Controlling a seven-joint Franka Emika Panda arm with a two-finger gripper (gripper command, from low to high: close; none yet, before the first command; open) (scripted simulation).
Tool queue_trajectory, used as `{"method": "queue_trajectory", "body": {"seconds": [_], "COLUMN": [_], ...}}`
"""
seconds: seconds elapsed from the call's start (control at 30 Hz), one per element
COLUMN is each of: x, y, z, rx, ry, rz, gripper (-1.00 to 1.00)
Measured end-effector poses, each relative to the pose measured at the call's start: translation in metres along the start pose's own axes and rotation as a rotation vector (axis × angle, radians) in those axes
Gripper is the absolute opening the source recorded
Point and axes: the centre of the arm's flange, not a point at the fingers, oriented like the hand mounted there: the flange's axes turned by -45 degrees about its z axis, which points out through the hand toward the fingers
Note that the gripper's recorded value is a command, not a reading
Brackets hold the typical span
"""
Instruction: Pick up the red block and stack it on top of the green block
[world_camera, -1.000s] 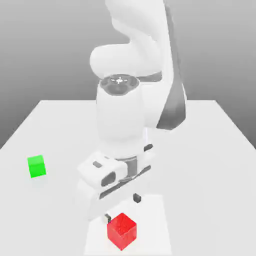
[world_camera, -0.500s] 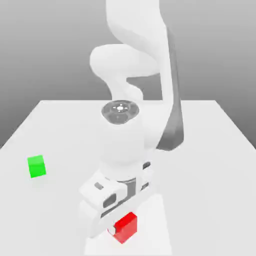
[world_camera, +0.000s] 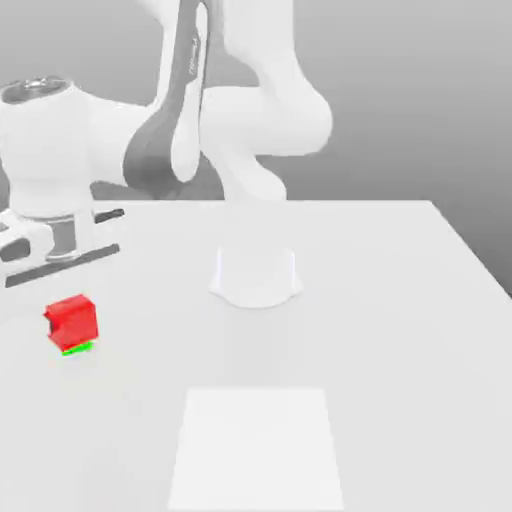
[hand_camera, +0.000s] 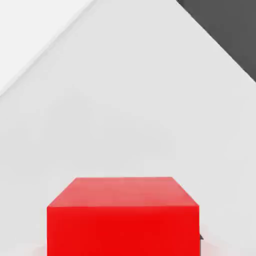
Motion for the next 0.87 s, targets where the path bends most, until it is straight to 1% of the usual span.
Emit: {"method": "queue_trajectory", "body": {"seconds": [0.13, 0.23, 0.37, 0.8, 0.83, 0.87], "x": [-0.067, -0.103, -0.111, -0.107, -0.108, -0.108], "y": [-0.025, -0.048, -0.053, -0.055, -0.056, -0.056], "z": [0.009, 0.019, 0.033, 0.084, 0.087, 0.087], "rx": [0.016, 0.025, 0.020, 0.024, 0.025, 0.025], "ry": [0.015, 0.035, 0.044, 0.044, 0.042, 0.042], "rz": [-0.018, -0.034, -0.036, -0.043, -0.041, -0.041], "gripper": [-1.00, -1.00, -1.00, -1.00, 1.00, 1.00]}}
